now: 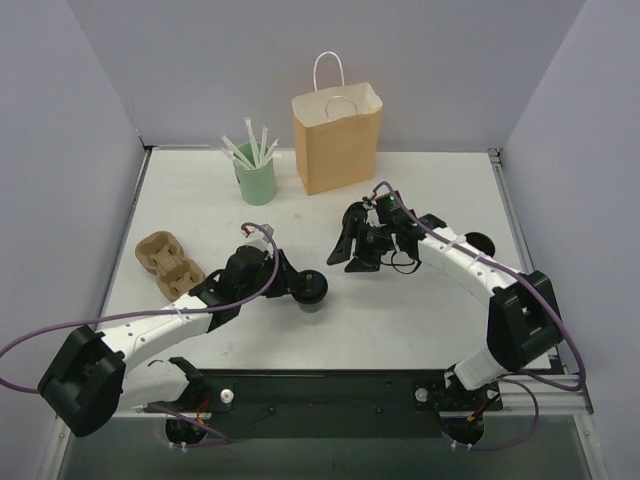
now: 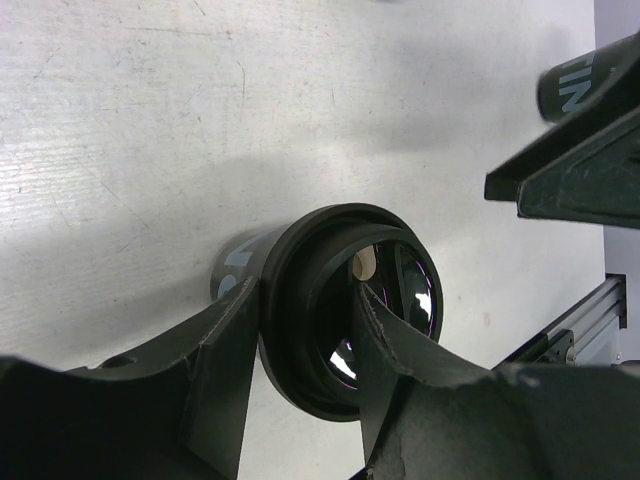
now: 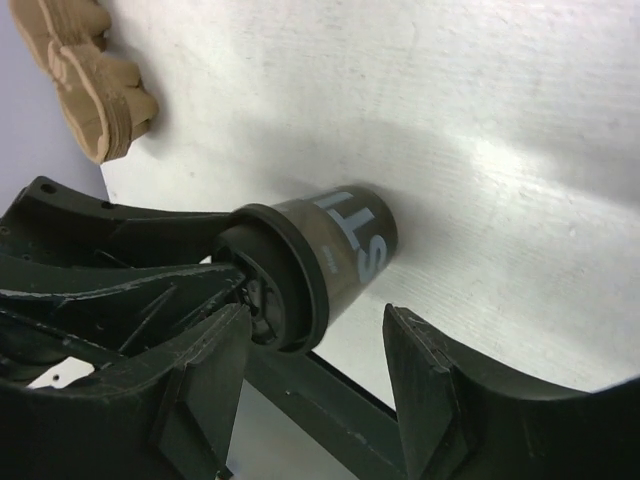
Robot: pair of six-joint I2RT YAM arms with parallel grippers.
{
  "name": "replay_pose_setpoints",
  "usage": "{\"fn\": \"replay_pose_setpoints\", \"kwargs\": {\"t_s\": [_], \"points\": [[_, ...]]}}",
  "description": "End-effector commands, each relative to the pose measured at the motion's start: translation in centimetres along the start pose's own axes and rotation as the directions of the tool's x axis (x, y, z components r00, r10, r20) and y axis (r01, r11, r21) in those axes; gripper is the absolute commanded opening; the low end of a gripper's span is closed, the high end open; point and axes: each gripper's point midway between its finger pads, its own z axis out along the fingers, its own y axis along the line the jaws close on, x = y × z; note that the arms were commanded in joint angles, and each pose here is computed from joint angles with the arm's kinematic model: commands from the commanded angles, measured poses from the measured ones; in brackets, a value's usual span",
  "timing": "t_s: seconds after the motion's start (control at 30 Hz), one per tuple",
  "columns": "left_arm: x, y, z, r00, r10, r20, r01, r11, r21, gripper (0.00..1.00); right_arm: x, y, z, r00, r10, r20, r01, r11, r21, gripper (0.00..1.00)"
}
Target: Pack the takeout coffee
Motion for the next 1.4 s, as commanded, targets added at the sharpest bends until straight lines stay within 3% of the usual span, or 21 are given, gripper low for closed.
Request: {"fn": "replay_pose_setpoints", "kwargs": {"t_s": [0.0, 0.3, 0.87, 1.1, 1.27, 1.37], "points": [[2.0, 3.1, -0.7, 0.999, 0.005, -0.039, -0.009, 0.992, -0.122, 0.43, 1.5, -0.9, -0.9, 0.991, 0.101, 0.092, -0.105, 0.994, 0.044, 0.56], [2.3, 3.1, -0.9, 1.0, -0.018, -0.025, 0.015, 0.992, -0.128, 0.42, 3.7, 3.8, 0.1, 0.969, 0.148, 0.2, -0.134, 0.987, -0.083, 0.56], [2.8, 3.4, -0.8, 0.999, -0.017, -0.029, 0.013, 0.988, -0.152, 0.42, 5.8, 3.3, 2.0, 0.925, 0.259, 0.279, -0.244, 0.966, -0.087, 0.5], [3.1, 3.9, -0.7, 0.999, -0.021, -0.034, 0.015, 0.987, -0.163, 0.42, 6.3, 3.2, 3.0, 0.921, 0.281, 0.269, -0.261, 0.959, -0.111, 0.42], [3.8, 4.5, -0.5, 0.999, -0.027, -0.043, 0.019, 0.984, -0.175, 0.42, 7.4, 0.8, 3.9, 0.909, 0.313, 0.274, -0.301, 0.95, -0.087, 0.37], [4.4, 5.1, -0.4, 0.998, -0.032, -0.055, 0.021, 0.981, -0.191, 0.42, 7.8, -0.8, 4.3, 0.909, 0.301, 0.288, -0.3, 0.953, -0.05, 0.29]]}}
